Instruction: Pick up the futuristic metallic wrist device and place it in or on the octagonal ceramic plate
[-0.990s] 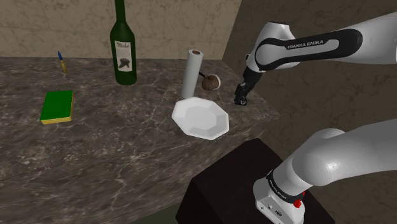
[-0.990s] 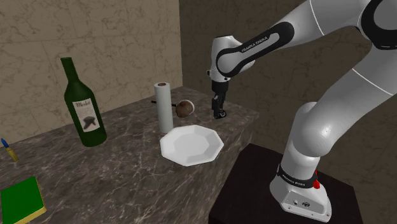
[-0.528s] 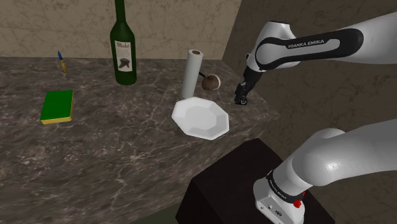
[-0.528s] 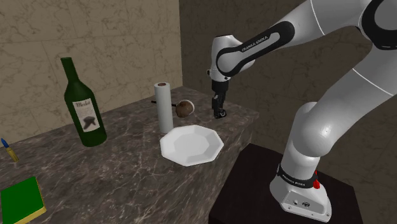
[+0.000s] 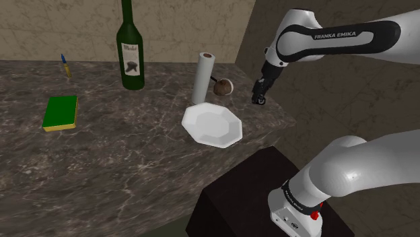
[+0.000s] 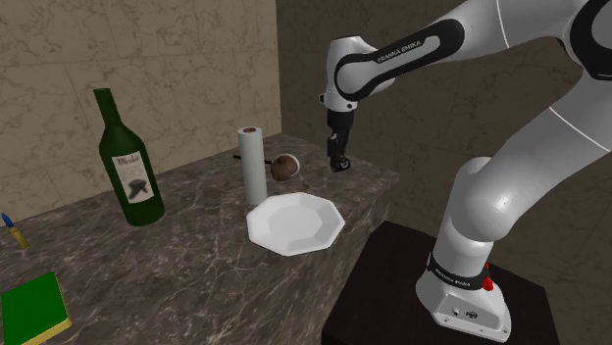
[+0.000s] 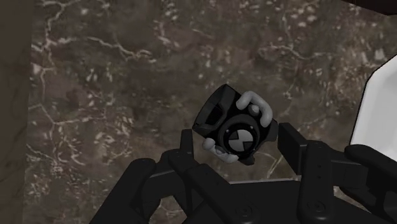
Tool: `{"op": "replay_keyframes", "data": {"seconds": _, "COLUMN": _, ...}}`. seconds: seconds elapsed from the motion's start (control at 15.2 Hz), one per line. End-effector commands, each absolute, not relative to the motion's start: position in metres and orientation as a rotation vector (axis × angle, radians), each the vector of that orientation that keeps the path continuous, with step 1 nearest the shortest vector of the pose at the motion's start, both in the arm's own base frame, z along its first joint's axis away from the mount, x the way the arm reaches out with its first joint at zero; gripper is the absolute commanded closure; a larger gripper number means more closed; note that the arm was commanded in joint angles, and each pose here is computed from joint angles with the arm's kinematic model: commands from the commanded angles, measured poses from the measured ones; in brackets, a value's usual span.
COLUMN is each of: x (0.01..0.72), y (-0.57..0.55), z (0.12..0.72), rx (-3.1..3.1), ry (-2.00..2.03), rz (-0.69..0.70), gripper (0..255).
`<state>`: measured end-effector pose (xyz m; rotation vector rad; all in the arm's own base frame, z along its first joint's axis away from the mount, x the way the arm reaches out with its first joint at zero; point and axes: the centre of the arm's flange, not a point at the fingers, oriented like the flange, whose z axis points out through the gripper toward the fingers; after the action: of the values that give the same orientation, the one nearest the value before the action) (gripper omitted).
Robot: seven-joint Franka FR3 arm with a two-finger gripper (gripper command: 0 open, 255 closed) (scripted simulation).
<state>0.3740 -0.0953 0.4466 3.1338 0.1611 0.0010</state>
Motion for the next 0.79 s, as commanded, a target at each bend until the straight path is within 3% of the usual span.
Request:
{"op": "replay_keyframes", "data": {"seconds": 0.0, "x": 0.375, "y": -0.095, "z": 0.457, "rx": 3.134, "ry": 0.161, "rz": 0.0, "gripper": 255}}
{"op": "replay_keyframes", "data": {"seconds": 0.46, "x": 0.375, "y": -0.095, "z": 0.489, "rx": 3.134, "ry": 0.161, "rz": 0.0, "gripper": 255}}
{"op": "replay_keyframes", "data": {"seconds": 0.73, "x": 0.378, "y": -0.042, "z": 0.491, "rx": 3.134, "ry": 0.161, "rz": 0.0, "gripper": 255}}
